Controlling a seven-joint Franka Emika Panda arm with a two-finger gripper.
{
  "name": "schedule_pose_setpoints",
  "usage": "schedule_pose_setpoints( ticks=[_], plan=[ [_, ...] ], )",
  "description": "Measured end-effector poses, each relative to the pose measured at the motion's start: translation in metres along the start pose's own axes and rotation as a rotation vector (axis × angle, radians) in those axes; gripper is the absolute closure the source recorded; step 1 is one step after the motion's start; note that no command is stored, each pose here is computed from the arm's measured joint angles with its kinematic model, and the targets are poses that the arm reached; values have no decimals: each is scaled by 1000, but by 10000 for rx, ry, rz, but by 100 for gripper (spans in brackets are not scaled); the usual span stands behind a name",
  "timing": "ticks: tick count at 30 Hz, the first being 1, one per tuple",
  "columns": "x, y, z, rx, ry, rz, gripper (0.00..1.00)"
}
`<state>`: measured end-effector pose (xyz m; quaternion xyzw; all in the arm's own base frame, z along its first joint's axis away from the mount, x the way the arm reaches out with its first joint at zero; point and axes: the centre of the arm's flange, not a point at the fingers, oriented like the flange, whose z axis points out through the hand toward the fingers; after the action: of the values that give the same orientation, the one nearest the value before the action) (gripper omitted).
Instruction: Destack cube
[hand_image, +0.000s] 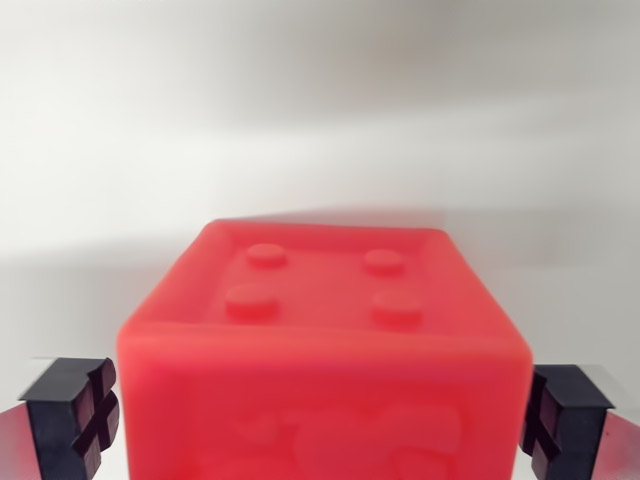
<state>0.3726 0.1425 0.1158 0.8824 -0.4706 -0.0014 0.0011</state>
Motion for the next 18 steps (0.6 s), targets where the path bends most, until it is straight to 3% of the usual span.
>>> schedule_pose_setpoints(
  ticks=[8, 18],
  plan=[
    [0, -1, -12, 39, 20, -9, 0],
    [0, -1, -36, 37, 23, 1, 0]
  ],
)
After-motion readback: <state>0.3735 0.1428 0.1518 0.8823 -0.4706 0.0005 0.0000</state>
